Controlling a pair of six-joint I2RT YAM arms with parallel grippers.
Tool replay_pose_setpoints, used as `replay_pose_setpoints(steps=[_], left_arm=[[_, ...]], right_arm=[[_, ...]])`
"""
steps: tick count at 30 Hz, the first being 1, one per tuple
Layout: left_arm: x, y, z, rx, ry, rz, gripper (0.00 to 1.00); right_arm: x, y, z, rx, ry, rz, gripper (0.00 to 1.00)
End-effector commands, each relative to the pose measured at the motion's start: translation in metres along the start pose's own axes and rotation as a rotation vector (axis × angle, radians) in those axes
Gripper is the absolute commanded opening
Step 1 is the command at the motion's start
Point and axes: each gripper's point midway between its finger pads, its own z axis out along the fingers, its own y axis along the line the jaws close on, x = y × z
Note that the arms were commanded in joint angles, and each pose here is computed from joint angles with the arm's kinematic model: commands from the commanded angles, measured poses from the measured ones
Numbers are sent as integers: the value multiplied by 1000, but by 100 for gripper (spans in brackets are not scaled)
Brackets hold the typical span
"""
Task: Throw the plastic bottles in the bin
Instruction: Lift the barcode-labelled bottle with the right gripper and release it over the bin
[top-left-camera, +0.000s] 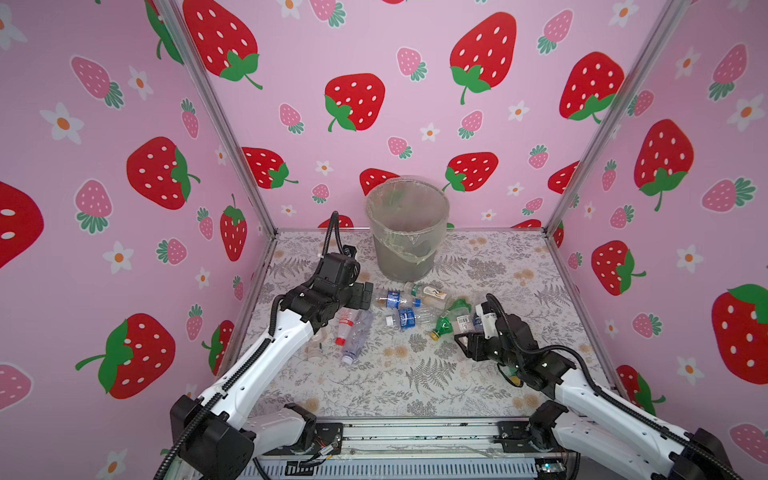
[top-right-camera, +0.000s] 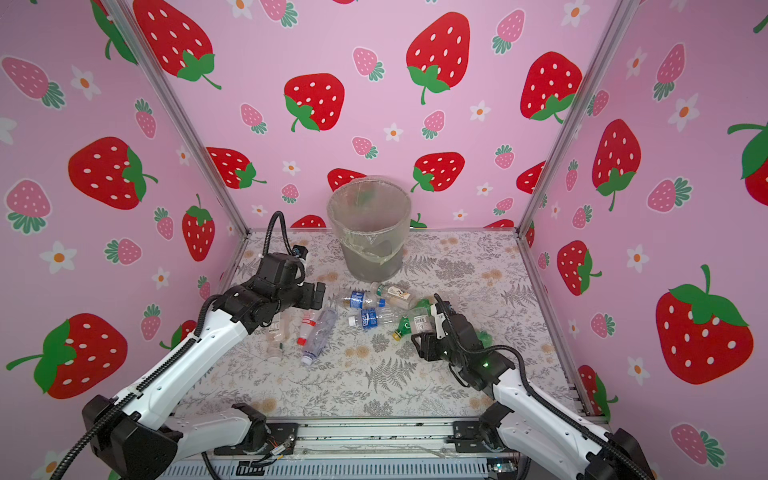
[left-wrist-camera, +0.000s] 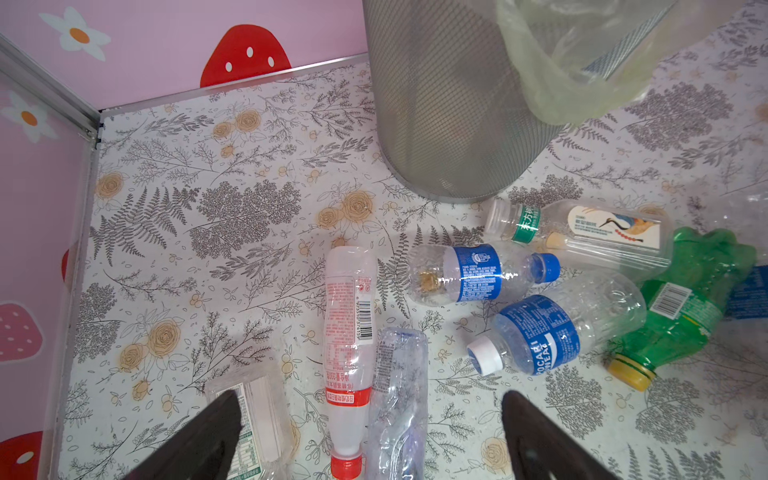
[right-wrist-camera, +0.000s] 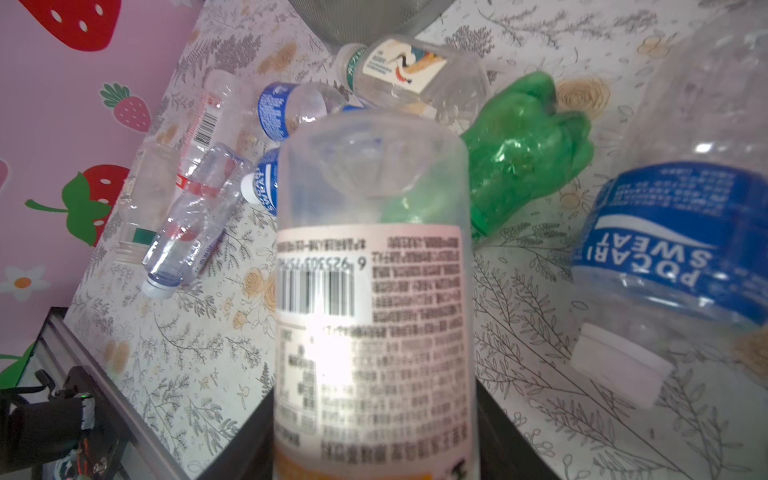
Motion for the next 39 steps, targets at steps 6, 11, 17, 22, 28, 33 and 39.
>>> replay_pose_setpoints(steps=[6,11,17,22,28,33,39], left_arm=[[-18,-10,-11,90,-65,-60,99],[-28,-21,-13,147,-53,-74,99],[-40,-27,-18,197,-60,-90,99],[-29,-17,-2,144,-40,-84,99],[-12,-5,3,80,28,-73,100],[-14,0,-4,79,-5,-89,99],[-12,4,-5,67,-2,-93,99]], right_arm=[[-64,9,3,110,-98,9,52],[-89,18,13,111,-147,-44,52],[-124,28,16,129,-225,-106,52],[-150,40,5,100,-330,-100,53],[-175,52,-17,66,-446,-116,53],[-193,64,-34,35,-536,-168,54],[-213,76,-45,30,-612,-228,55]])
